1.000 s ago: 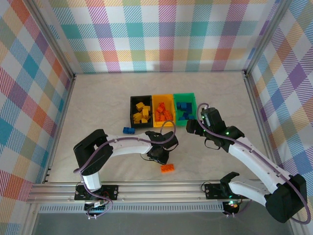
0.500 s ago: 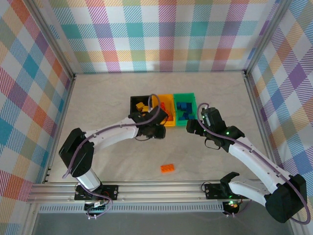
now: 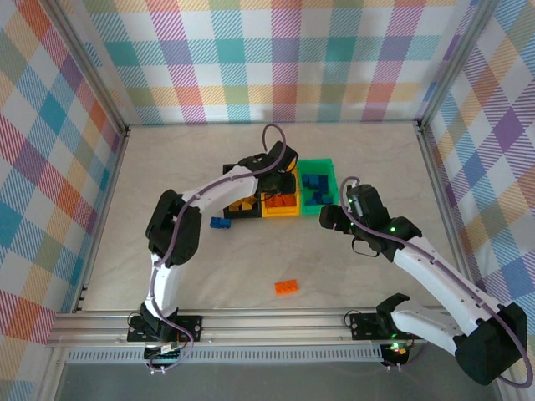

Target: Sort the legos into containers by color

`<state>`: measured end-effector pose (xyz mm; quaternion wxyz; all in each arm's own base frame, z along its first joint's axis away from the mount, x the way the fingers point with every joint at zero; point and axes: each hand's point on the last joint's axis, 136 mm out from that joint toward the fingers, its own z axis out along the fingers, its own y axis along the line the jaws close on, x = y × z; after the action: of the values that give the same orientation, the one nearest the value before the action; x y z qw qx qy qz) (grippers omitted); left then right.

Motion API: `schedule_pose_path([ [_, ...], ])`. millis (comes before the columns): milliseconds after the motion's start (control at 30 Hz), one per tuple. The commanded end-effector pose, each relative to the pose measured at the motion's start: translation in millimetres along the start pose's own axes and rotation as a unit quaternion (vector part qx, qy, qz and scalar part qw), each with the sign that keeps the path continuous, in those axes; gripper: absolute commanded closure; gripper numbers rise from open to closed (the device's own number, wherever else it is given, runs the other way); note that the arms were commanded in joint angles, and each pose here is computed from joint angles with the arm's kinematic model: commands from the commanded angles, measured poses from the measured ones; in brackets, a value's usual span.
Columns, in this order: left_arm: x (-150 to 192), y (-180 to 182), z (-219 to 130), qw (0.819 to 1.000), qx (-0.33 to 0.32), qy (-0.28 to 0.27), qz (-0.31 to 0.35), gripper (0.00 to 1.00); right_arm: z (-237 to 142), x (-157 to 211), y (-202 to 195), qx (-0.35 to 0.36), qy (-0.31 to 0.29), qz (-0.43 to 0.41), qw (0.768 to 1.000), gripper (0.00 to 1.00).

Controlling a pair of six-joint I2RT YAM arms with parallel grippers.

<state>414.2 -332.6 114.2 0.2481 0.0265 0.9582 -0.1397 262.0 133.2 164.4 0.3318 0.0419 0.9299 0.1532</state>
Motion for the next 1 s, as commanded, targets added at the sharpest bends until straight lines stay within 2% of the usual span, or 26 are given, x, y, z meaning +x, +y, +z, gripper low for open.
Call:
schedule_pose_path([
  [0,-12,-4,-2,1.000,-0.003,-0.002,0.005,0.47,2,16,-2,-0.009,0.026,0.005,1.000,0.16],
  [100,-19,-13,-6,1.000,0.013,-0.005,-0.001,0.39,5,25,7,-0.038,0.045,-0.005,0.998,0.16],
  [167,-24,-20,-18,0.999,0.032,-0.014,-0.009,0.34,7,35,15,-0.065,0.065,-0.017,0.996,0.16],
  [267,-31,-27,-45,0.997,0.064,-0.036,-0.021,0.21,8,57,33,-0.107,0.103,-0.047,0.988,0.16],
  [367,-28,-25,-77,0.994,0.090,-0.054,-0.027,0.10,8,88,54,-0.143,0.147,-0.095,0.974,0.16],
  [467,-9,-13,-97,0.993,0.098,-0.052,-0.032,0.01,7,124,78,-0.170,0.192,-0.160,0.953,0.15],
  [567,14,9,-114,0.994,0.093,-0.049,-0.042,0.00,7,154,98,-0.192,0.229,-0.215,0.930,0.15],
  [700,49,57,-134,0.994,0.072,-0.043,-0.073,0.00,13,181,117,-0.200,0.253,-0.284,0.903,0.14],
  [867,87,120,-155,0.989,0.050,-0.039,-0.132,0.00,31,196,119,-0.173,0.269,-0.334,0.887,0.14],
  [967,103,143,-162,0.987,0.041,-0.037,-0.153,0.00,35,204,117,-0.163,0.278,-0.358,0.876,0.14],
])
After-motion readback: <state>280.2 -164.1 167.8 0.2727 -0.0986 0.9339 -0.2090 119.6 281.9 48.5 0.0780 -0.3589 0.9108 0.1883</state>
